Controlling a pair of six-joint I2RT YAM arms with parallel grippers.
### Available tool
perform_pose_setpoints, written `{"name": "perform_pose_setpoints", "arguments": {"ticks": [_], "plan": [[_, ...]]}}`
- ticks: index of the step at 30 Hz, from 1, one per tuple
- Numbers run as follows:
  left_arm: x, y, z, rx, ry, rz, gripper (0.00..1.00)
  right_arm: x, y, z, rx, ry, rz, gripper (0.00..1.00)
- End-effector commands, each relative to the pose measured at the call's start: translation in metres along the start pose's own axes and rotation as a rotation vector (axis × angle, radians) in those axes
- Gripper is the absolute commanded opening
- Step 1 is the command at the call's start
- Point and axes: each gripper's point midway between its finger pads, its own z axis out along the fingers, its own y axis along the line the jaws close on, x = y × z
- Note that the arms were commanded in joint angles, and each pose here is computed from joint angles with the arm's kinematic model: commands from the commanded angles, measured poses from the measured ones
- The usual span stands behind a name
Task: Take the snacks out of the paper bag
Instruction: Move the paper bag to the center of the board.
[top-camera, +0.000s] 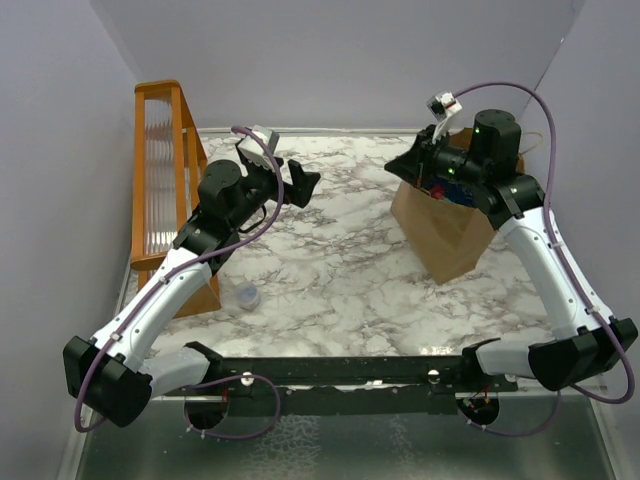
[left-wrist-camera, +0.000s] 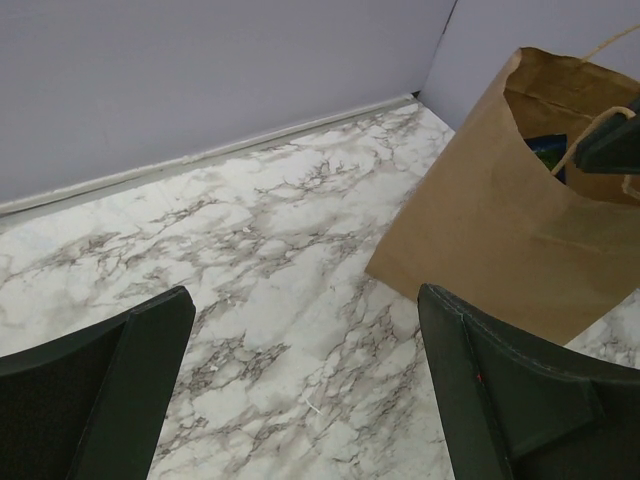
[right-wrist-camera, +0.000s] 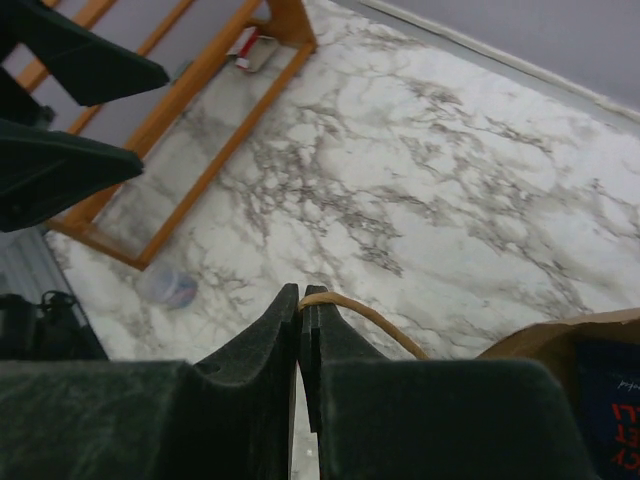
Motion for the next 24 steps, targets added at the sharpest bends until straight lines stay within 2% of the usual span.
{"name": "perform_pose_setpoints", "arguments": {"ticks": [1,8,10,13,17,21,24], "plan": [[-0.004,-0.005,0.001,0.014,-0.004,-0.006,0.97,-0.025,0.061,-0.004,-0.291,-0.052,0.006,0.06],[-0.001,-0.004,0.002,0.011,0.003,-0.006,0.97,-0.02,0.114,0.018,-0.443,-0.018,0.037,0.07],[0.0,-0.004,0.002,0.011,0.006,-0.007,0.97,-0.021,0.12,0.021,-0.459,-0.018,0.042,0.1],[0.0,-0.003,0.003,0.007,0.007,-0.003,0.97,-0.024,0.111,0.025,-0.402,-0.022,0.039,0.26],[0.0,-0.003,0.002,0.01,0.005,0.001,0.97,-0.032,0.086,0.022,-0.229,-0.023,-0.048,0.48],[-0.002,-0.004,0.0,0.011,0.001,0.007,0.97,-0.052,0.046,-0.002,0.049,-0.09,-0.151,0.74],[-0.006,-0.004,-0.003,0.009,-0.011,0.012,0.97,-0.068,0.008,-0.028,0.309,-0.166,-0.184,0.84]]}}
